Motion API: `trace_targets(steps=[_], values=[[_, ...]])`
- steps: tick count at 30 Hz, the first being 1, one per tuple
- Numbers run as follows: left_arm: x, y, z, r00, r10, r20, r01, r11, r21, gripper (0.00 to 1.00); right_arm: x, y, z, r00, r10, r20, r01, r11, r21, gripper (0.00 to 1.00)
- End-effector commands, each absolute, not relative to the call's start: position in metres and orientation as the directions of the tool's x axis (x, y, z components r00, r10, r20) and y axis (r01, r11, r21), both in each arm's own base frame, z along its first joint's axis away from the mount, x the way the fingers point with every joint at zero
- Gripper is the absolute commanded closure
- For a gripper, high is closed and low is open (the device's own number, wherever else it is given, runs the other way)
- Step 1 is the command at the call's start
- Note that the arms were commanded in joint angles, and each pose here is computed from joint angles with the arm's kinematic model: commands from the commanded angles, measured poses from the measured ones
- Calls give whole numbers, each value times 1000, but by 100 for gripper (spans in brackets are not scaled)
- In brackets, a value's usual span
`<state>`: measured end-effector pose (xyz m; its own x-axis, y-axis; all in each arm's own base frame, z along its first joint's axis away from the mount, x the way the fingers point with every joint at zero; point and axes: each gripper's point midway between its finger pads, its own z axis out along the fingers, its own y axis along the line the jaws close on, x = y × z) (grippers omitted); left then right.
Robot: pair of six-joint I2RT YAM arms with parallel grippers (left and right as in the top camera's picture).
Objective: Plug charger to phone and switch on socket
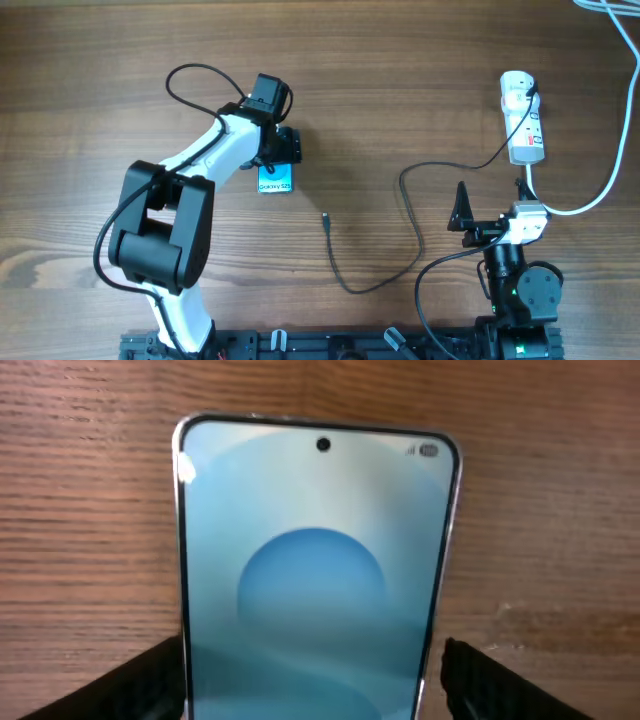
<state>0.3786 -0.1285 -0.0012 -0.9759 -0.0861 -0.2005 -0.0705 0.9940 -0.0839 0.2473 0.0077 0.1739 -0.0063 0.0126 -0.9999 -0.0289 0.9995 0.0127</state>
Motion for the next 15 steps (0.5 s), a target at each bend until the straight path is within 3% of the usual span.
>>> trace_targets(steps=[1,6,15], values=[[340,-125,-46,-997,-69,-35,-67,996,-58,0,247,10,176,7,2,-1000,-42,999,2,0],[332,-122,-47,-999,50,-10,51,998,-44,0,247,10,177,7,2,-1000,-42,999,2,0],[339,-120,-46,-998,50,-40,51,998,-24,0,247,10,177,7,2,-1000,-42,999,2,0]])
